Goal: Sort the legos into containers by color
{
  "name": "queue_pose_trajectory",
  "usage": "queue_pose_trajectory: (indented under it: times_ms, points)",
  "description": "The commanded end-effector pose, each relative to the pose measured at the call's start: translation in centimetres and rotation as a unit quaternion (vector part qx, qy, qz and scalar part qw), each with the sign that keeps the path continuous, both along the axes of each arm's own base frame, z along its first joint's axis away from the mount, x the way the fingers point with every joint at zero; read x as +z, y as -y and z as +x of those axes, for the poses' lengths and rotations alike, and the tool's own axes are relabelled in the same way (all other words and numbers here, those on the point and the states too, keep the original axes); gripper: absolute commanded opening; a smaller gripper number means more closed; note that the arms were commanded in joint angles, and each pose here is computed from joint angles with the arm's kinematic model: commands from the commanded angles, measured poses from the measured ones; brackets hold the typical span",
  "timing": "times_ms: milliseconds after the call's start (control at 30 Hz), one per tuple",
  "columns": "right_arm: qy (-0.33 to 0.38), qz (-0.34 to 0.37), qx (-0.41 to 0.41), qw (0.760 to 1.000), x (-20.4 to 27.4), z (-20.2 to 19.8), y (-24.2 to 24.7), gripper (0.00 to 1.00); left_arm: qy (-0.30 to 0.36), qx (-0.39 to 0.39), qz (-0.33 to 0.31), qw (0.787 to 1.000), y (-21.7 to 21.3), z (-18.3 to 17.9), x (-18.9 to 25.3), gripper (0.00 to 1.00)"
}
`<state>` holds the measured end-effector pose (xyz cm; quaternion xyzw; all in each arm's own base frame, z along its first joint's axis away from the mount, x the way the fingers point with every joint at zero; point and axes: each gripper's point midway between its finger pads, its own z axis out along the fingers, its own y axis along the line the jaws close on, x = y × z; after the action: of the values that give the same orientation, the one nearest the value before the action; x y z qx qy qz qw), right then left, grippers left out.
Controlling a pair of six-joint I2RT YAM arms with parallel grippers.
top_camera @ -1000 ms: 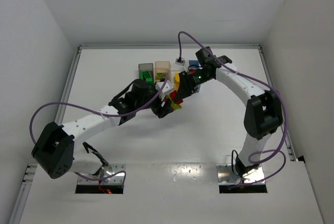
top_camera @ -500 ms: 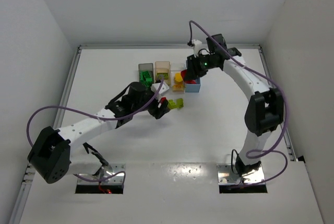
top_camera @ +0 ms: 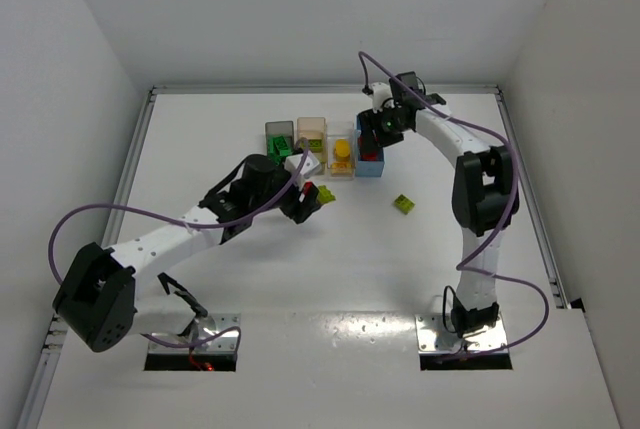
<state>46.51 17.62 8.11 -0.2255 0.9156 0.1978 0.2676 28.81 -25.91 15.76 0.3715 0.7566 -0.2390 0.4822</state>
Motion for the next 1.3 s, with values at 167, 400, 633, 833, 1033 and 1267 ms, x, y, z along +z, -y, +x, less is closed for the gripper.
queue_pose_trajectory:
  times_ms: [167,400,633,833,1033,1267]
  points:
    - [0.061,0.013,0.005,0.998,4.2,1.1,-1.1,0.83,0.024,0.007,-0.064,0.998,0.3,1.3,3.7,0.43]
    - [-0.011,0.238,0.17,0.956,11.5,-8.3,-5.7,0.83,0.006,0.005,-0.089,0.996,1.0,1.8,3.5,0.43]
    - [-0.094,0.31,0.258,0.91,13.1,-16.0,-10.3,0.88,0.014,0.015,-0.08,0.997,1.7,2.9,3.7,0.43]
    - [-0.086,0.273,0.274,0.918,11.8,-16.3,-11.3,0.9,0.022,0.009,-0.085,0.996,2.3,3.0,4.6,0.43]
    - [-0.091,0.259,0.274,0.922,10.9,-16.2,-11.8,0.9,0.023,0.009,-0.084,0.996,2.5,2.9,4.6,0.43]
    - [-0.084,0.24,0.252,0.934,9.7,-14.6,-11.6,0.9,0.027,0.009,-0.087,0.996,2.6,3.0,5.1,0.43]
